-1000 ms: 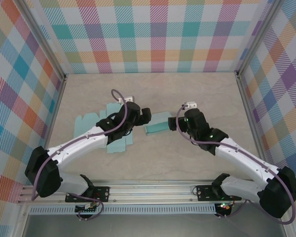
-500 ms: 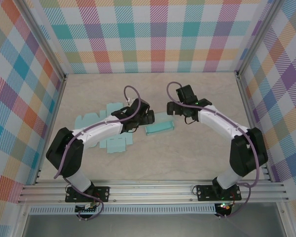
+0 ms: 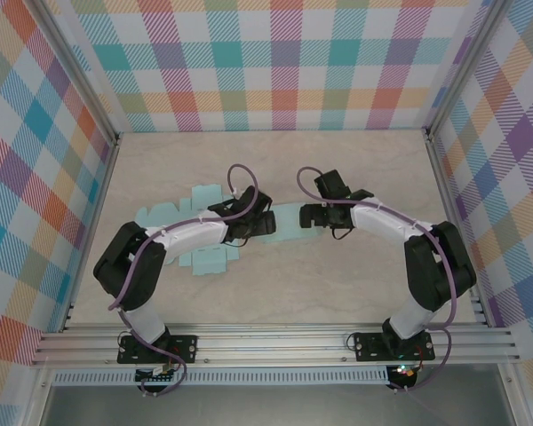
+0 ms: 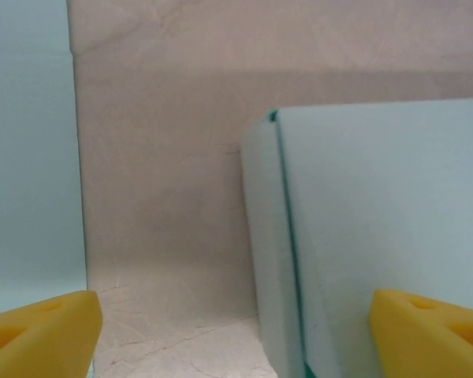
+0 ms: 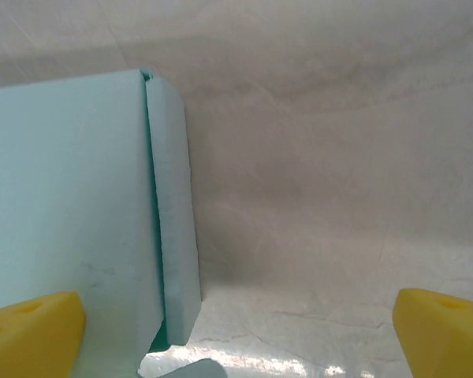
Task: Fold the paper box
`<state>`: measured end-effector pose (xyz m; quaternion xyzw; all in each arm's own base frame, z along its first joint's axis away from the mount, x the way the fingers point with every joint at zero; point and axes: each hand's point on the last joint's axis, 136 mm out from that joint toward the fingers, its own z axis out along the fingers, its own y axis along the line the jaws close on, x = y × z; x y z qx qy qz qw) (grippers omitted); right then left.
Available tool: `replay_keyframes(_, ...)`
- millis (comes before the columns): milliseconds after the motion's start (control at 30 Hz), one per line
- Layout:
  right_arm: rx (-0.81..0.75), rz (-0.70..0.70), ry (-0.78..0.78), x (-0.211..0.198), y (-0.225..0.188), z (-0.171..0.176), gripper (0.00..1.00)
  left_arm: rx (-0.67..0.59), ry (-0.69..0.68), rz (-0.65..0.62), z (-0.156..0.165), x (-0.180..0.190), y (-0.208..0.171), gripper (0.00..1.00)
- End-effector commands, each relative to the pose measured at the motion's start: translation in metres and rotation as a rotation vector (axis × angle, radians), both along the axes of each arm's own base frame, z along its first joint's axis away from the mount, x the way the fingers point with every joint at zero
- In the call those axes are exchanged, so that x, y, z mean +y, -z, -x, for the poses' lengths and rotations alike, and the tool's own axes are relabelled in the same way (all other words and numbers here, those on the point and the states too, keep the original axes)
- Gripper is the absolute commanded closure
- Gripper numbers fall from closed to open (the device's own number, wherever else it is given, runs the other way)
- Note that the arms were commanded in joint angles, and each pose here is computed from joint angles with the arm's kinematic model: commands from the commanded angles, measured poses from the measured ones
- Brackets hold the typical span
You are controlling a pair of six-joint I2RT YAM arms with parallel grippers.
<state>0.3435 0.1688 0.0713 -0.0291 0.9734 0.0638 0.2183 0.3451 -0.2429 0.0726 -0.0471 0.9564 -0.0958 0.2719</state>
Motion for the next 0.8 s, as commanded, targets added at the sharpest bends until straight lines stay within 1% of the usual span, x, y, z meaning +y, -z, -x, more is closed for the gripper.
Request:
replay_keyframes(0,0.049,-0.017,0.023,-0.002,0.018,0.009,0.0,0.038,-0.013,-0.002,0.005,0.004,0.017,0.18)
replay_keyframes(200,0.083,-0.027,0.033,-0.002,0.031,0.017,0.0,0.074,-0.019,-0.016,0.011,0.007,0.035,0.27)
replay_keyframes(300,0.084,-0.036,0.036,-0.002,0.032,0.019,0.0,0.082,-0.019,-0.022,0.013,0.009,0.038,0.31)
replay_keyframes(400,0.083,-0.039,0.043,-0.003,0.033,0.022,0.0,0.086,-0.018,-0.025,0.013,0.009,0.04,0.37)
replay_keyframes(533,0.092,-0.032,0.053,-0.007,0.036,0.027,0.0,0.091,-0.011,-0.025,0.013,0.008,0.042,0.39)
replay_keyframes(633,0.087,-0.054,0.048,-0.005,0.03,0.028,0.0,0.061,0.011,0.022,0.007,-0.002,0.032,0.43)
replay_keyframes(767,0.035,-0.114,0.041,0.001,0.005,0.028,0.0,0.021,0.048,0.08,0.001,-0.013,0.009,0.44)
